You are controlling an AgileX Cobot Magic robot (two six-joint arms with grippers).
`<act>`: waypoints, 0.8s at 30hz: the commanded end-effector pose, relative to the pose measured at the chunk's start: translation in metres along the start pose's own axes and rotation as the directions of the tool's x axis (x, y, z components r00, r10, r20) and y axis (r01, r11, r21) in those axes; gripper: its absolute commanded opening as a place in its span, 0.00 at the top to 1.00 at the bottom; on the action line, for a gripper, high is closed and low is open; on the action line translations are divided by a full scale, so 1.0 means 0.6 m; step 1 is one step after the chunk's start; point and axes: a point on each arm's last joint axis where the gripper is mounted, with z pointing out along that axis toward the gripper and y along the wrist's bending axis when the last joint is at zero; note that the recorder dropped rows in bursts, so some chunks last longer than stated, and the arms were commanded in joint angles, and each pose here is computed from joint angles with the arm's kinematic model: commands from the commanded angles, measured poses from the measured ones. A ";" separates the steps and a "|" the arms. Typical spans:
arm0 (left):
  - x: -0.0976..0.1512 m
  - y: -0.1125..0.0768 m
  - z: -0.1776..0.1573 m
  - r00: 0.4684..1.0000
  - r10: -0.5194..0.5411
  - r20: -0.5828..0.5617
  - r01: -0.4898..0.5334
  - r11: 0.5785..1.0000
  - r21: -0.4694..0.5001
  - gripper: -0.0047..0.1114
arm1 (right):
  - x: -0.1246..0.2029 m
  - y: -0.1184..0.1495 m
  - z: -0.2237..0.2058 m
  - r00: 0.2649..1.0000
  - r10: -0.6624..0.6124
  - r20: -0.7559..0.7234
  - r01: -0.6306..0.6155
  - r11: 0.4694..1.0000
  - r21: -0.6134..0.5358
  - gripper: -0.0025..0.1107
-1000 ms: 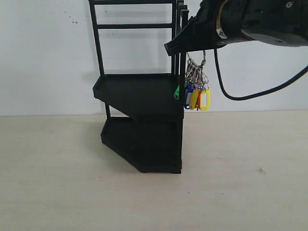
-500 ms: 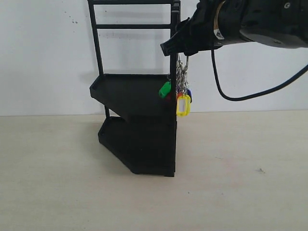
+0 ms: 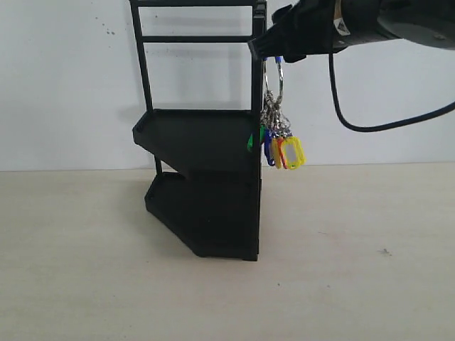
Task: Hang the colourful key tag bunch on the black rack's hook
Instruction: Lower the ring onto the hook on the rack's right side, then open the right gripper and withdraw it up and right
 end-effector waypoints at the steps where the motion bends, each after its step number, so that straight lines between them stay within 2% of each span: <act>1: 0.001 0.001 0.000 1.000 0.008 0.003 -0.008 1.000 -0.003 0.92 | -0.003 -0.012 -0.012 1.000 -0.012 -0.017 0.012 0.999 0.040 0.50; 10: 0.001 0.001 0.000 1.000 0.008 0.003 -0.008 1.000 -0.003 0.92 | -0.020 -0.031 -0.043 1.000 0.017 0.005 -0.018 0.997 0.069 0.51; 17: 0.001 0.001 0.000 1.000 0.008 0.003 -0.008 1.000 -0.003 0.92 | -0.022 -0.043 -0.066 0.999 0.027 -0.039 -0.023 0.996 0.090 0.52; 24: 0.001 0.001 0.000 1.000 0.008 0.003 -0.008 1.000 -0.003 0.92 | -0.010 -0.050 -0.095 0.997 0.019 -0.073 -0.014 0.997 0.075 0.74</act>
